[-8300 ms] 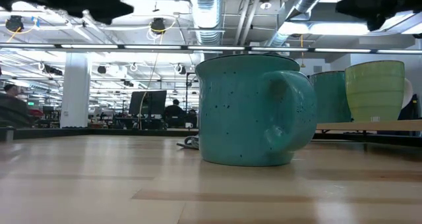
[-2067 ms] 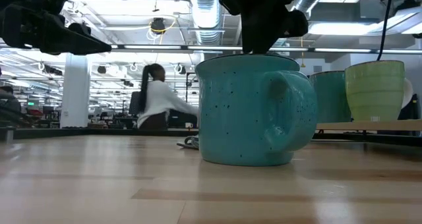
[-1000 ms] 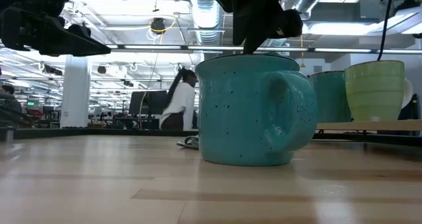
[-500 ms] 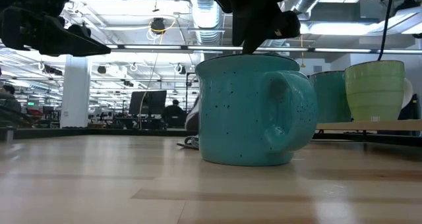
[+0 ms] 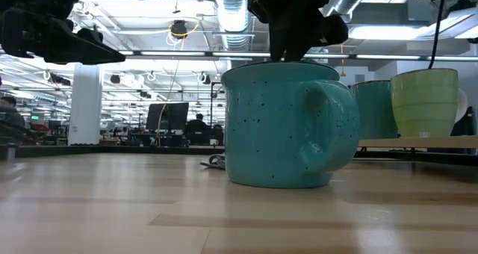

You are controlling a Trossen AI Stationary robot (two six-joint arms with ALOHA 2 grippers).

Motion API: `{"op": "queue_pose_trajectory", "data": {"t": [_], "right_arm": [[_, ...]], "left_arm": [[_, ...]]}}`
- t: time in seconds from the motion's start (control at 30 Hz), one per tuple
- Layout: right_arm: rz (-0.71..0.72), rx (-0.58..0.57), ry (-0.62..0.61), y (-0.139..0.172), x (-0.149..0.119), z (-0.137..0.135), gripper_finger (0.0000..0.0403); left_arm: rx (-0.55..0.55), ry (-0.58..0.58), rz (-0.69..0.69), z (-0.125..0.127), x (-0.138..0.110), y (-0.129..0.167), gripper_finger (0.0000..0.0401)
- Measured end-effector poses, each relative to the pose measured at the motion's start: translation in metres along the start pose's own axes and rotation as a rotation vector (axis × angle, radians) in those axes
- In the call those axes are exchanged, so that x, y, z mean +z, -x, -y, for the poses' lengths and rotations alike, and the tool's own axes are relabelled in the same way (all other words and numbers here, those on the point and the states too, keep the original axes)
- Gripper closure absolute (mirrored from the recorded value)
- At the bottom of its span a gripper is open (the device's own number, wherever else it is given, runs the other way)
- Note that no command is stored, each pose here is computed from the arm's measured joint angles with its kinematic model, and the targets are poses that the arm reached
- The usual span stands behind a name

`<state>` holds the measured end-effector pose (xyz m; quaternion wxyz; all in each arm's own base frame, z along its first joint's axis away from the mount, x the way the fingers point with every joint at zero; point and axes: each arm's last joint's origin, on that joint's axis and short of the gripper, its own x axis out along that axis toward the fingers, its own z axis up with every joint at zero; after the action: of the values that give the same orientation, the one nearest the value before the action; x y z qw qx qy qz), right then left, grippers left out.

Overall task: Stack small to large cups/mugs on shelf
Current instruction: Put the blue mug on the shelf

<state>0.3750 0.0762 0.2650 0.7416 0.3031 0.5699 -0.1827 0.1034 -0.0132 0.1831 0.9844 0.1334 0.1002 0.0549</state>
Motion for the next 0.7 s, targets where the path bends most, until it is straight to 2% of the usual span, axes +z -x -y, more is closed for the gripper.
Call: {"op": "queue_pose_trajectory", "data": {"t": [0.23, 0.37, 0.7], "right_arm": [[0.002, 0.003, 0.03, 0.0, -0.0001, -0.0005, 0.0258], [0.018, -0.009, 0.03, 0.0, 0.0003, -0.0002, 0.0244], [0.02, -0.009, 0.04, 0.0, 0.0005, -0.0003, 0.0153]], "left_arm": [[0.0, 0.0, 0.0, 0.0, 0.0, 0.0, 0.0177], [0.0, 0.0, -0.001, 0.0, -0.0001, 0.0, 0.0177], [0.0, -0.001, -0.001, 0.0, -0.0001, 0.0, 0.0177]]}}
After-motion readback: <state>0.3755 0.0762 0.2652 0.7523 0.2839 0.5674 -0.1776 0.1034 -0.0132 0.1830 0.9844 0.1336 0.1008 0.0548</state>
